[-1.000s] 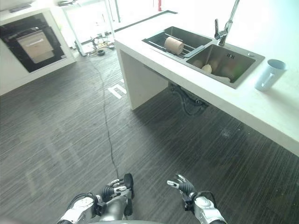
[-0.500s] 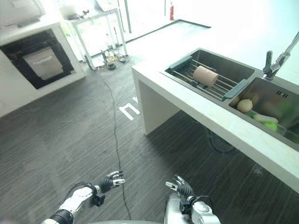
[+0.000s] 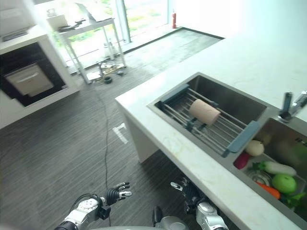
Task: Place the dishes in the dishwasher.
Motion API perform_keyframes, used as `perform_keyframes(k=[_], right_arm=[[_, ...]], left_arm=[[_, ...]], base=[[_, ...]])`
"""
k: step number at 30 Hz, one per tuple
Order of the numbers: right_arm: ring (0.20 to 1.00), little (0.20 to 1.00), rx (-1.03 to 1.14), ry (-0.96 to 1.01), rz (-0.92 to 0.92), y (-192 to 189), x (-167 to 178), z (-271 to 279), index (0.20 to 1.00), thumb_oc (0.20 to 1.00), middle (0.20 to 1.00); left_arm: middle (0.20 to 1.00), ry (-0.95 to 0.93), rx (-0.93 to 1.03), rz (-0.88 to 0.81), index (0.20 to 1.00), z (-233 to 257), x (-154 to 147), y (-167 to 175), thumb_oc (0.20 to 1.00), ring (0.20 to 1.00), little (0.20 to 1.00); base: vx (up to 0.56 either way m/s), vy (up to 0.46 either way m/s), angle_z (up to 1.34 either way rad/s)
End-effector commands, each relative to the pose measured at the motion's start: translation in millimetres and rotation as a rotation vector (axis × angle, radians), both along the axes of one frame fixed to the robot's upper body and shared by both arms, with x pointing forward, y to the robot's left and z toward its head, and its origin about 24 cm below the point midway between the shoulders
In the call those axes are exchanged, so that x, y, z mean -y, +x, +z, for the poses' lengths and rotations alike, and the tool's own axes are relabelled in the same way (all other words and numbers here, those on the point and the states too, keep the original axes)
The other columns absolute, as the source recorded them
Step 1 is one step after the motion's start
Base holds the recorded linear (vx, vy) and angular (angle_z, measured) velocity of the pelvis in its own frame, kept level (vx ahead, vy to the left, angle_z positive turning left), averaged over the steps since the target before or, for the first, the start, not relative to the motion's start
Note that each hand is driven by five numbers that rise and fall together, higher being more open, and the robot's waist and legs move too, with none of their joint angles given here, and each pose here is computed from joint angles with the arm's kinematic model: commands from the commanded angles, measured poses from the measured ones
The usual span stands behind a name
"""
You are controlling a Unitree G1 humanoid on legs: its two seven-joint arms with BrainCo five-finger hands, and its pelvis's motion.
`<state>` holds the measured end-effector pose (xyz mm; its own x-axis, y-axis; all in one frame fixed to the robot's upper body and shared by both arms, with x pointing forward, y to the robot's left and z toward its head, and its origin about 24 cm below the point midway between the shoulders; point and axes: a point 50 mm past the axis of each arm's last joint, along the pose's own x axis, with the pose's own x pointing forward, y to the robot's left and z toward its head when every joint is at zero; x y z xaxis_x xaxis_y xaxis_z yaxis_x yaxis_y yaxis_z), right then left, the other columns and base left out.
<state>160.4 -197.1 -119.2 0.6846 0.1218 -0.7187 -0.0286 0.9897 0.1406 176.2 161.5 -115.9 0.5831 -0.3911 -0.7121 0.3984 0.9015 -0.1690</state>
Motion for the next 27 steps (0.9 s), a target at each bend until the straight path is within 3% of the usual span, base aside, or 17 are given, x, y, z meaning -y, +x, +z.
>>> perform_keyframes(k=[1, 8, 13, 17, 27], right_arm=[[1.0, 1.0, 0.045, 0.012, -0.001, 5, 1, 5, 1.0, 1.0, 1.0], [1.0, 1.0, 0.017, -0.014, 0.008, -1, 13, 2, 1.0, 1.0, 1.0], [1.0, 1.0, 0.026, -0.028, 0.036, 8, 14, 2, 1.0, 1.0, 1.0], [1.0, 1.0, 0.007, -0.006, -0.023, 1, 12, -2, 1.0, 1.0, 1.0], [1.0, 1.0, -0.025, -0.01, -0.047, -17, 3, -9, 1.0, 1.0, 1.0]], left_arm=[[1.0, -0.015, 0.047, -0.001, 1.0, 5, 4, 13, 1.0, 1.0, 1.0], [1.0, -0.03, 0.06, 0.033, 1.0, 6, 3, 11, 1.0, 1.0, 1.0], [1.0, -0.031, 0.074, 0.028, 1.0, 4, 3, 7, 1.0, 1.0, 1.0], [1.0, 0.006, 0.066, -0.02, 1.0, 2, 6, 10, 1.0, 1.0, 1.0], [1.0, 0.065, -0.008, 0.04, 1.0, -9, -10, -1, 1.0, 1.0, 1.0]], base=[[0.02, -0.117, -0.4], [0.08, -0.065, -0.47], [0.16, 0.372, -1.79], [0.11, 0.243, 0.02], [0.05, 0.193, -0.58]])
